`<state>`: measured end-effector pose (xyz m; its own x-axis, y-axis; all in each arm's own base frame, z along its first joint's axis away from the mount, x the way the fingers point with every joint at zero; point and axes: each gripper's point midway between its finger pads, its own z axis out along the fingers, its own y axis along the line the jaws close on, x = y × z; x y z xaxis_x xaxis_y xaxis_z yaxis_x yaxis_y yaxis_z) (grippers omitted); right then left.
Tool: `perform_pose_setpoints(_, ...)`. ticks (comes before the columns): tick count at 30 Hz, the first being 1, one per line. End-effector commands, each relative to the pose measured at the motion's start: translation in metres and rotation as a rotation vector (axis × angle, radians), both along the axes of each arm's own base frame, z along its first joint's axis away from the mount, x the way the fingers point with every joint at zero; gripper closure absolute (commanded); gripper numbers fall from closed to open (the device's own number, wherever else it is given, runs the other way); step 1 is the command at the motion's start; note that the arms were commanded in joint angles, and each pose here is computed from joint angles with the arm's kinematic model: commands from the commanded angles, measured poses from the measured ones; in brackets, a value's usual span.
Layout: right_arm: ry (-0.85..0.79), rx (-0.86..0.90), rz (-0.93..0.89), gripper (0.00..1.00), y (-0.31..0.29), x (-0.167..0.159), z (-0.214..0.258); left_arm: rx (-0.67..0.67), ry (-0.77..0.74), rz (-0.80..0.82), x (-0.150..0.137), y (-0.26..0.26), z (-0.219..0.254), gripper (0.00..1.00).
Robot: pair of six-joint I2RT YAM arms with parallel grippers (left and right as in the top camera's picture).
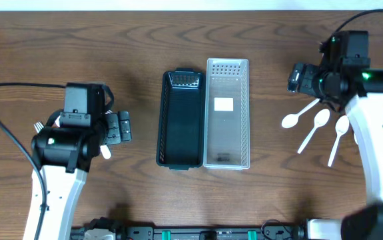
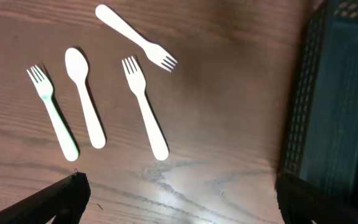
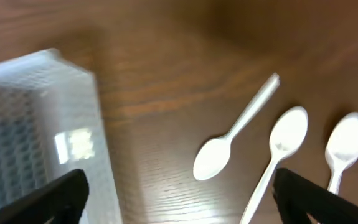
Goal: Pack container
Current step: 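Grasp a white plastic spoon by the handle with the right gripper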
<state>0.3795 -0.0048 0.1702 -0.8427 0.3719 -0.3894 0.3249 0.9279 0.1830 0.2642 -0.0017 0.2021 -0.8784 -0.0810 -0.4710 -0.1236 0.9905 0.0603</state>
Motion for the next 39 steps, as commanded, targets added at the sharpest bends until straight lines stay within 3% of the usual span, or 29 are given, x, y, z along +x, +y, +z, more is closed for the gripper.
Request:
perform_pose_setpoints(1,0.094,0.051,-0.227,0.01,-0.015,0.004,-0.03,0.002,0.002,-0.004,0.003,0.0,0.002,0.02)
perform_pose_setpoints(12,0.39,0.062,-0.352,0.01,-0.019,-0.007,-0.131,0.003,0.011,-0.005,0.004,0.0,0.0,0.02)
perform_pose_setpoints(21,0.491,0.063,-0.36,0.02,-0.017,-0.015,-0.169,0.003,0.011,-0.004,0.004,0.0,0.0,0.02)
perform_pose_setpoints(28,0.521,0.059,-0.357,0.2,-0.017,-0.019,-0.182,0.003,0.011,-0.004,0.004,0.0,0.0,0.02)
perform_pose_setpoints(32,0.557,0.055,-0.357,0.4,-0.016,-0.024,-0.194,0.003,0.011,-0.004,0.004,0.0,0.0,0.02)
perform_pose_setpoints(39,0.545,0.049,-0.321,0.51,-0.016,-0.018,-0.202,0.003,0.011,-0.004,0.004,0.0,0.0,0.02)
